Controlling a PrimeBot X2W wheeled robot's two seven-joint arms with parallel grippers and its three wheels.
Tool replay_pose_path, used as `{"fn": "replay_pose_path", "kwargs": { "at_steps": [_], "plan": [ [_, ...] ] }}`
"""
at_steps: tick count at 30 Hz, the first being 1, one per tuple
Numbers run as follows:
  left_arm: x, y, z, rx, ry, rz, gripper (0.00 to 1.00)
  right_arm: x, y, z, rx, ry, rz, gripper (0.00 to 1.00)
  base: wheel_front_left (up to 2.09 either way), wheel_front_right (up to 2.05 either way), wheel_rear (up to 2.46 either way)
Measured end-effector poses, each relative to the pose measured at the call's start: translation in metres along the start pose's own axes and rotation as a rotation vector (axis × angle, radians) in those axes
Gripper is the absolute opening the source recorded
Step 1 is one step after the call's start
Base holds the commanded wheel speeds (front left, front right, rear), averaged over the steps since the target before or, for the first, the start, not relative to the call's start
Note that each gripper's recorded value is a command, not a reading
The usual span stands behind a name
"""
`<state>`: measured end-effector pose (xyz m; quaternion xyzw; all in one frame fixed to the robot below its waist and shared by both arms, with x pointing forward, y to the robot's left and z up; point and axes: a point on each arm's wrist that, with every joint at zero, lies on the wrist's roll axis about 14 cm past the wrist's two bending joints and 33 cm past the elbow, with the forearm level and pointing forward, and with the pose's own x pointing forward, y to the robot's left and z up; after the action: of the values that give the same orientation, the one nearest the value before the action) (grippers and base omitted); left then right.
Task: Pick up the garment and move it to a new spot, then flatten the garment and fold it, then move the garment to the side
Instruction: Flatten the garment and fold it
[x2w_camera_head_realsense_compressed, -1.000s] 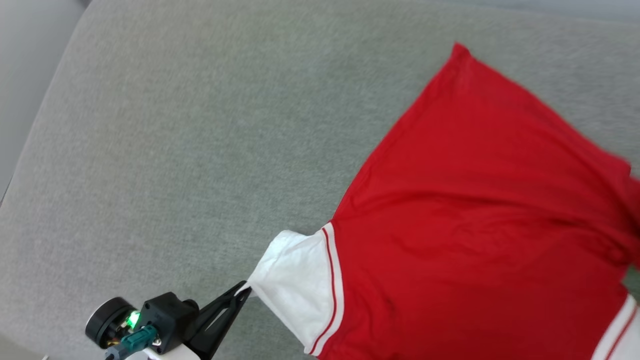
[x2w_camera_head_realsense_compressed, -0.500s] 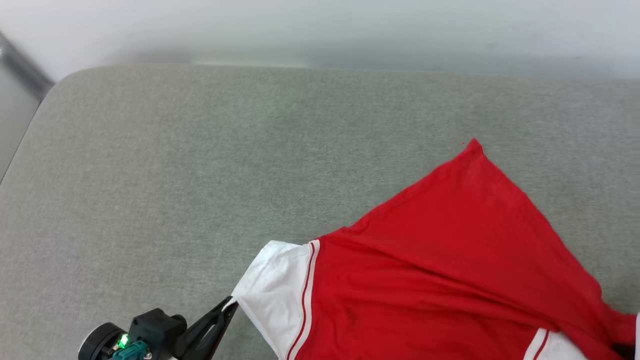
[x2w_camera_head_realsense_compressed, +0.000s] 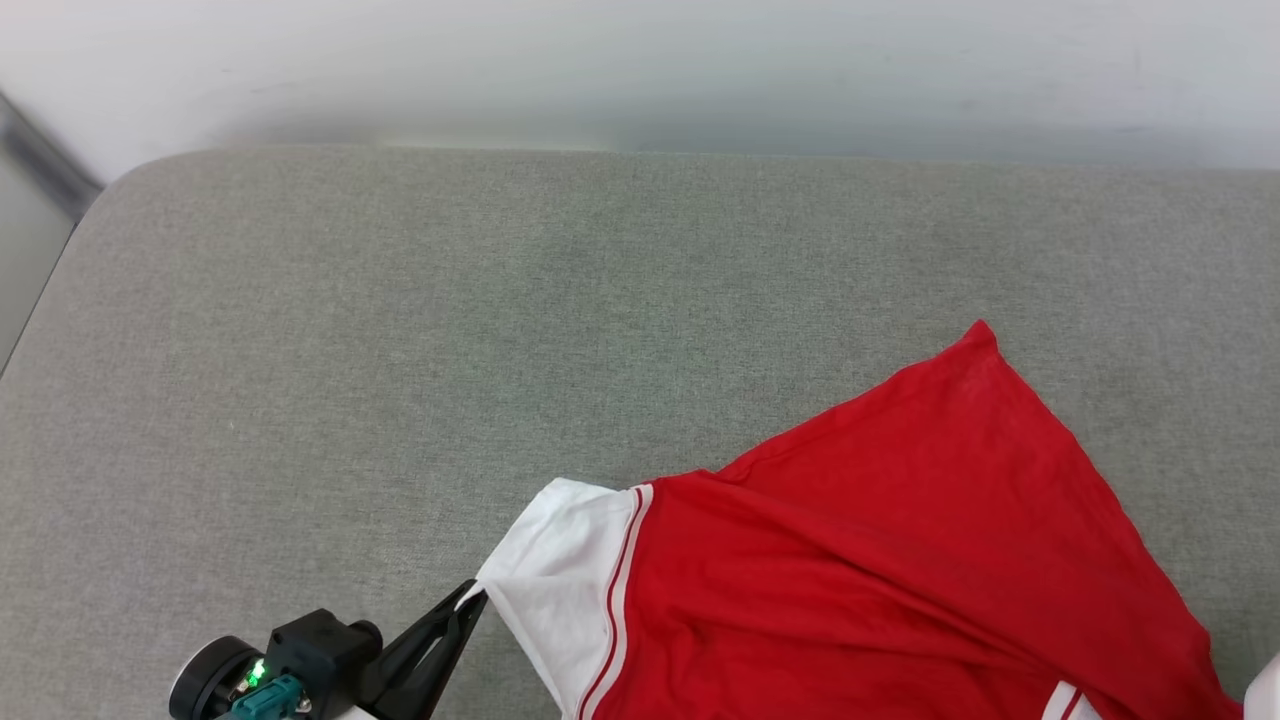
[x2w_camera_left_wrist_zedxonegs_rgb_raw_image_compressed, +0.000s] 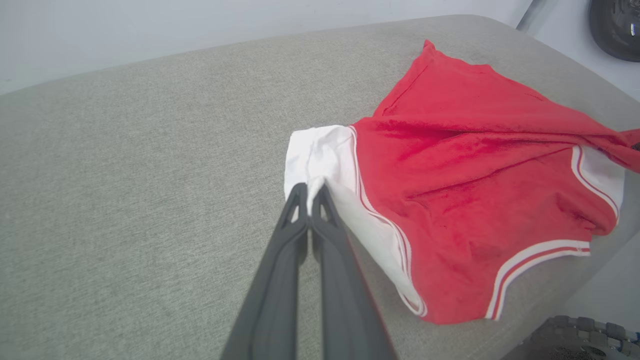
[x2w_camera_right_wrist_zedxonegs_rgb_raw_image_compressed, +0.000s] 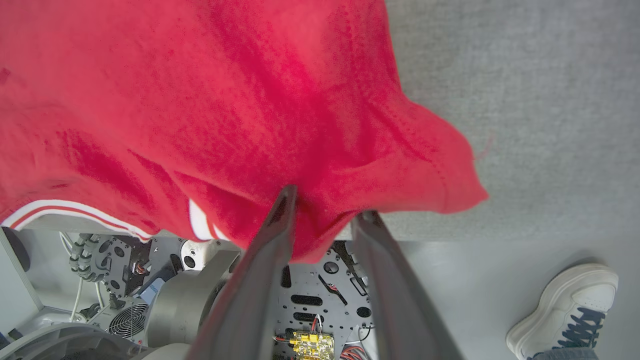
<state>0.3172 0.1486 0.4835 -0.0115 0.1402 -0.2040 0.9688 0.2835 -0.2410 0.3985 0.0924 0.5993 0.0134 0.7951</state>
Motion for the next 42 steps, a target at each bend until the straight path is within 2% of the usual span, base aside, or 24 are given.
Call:
{"fn": "replay_pose_path", "kwargs": {
  "at_steps": [6, 13, 16, 21, 27, 32, 42],
  "plan": [
    [-0.001, 0.004, 0.002, 0.006, -0.005, 0.013, 0.0, -0.019, 0.019, 0.052, -0.094, -0.125, 0.056, 1.0, 0.0, 0.0, 0.0],
    [0.005, 0.007, 0.007, 0.016, -0.014, 0.017, 0.0, -0.034, 0.064, 0.126, -0.24, -0.271, 0.123, 1.0, 0.0, 0.0, 0.0],
    [0.01, 0.011, 0.011, 0.024, -0.019, 0.016, 0.0, -0.026, 0.083, 0.152, -0.297, -0.286, 0.132, 1.0, 0.0, 0.0, 0.0],
    [0.015, 0.016, 0.01, 0.023, -0.01, 0.028, 0.0, 0.008, 0.102, 0.179, -0.367, -0.235, 0.1, 1.0, 0.0, 0.0, 0.0],
    [0.016, 0.024, 0.003, 0.008, 0.011, 0.063, 0.0, 0.053, 0.109, 0.201, -0.4, -0.168, 0.054, 1.0, 0.0, 0.0, 0.0],
    [0.016, 0.026, -0.007, -0.013, 0.036, 0.079, 0.0, 0.086, 0.114, 0.204, -0.407, -0.107, 0.045, 1.0, 0.0, 0.0, 0.0],
    [0.022, 0.034, -0.016, -0.025, 0.059, 0.097, 0.0, 0.119, 0.117, 0.21, -0.41, -0.067, 0.037, 1.0, 0.0, 0.0, 0.0]
  ]
}}
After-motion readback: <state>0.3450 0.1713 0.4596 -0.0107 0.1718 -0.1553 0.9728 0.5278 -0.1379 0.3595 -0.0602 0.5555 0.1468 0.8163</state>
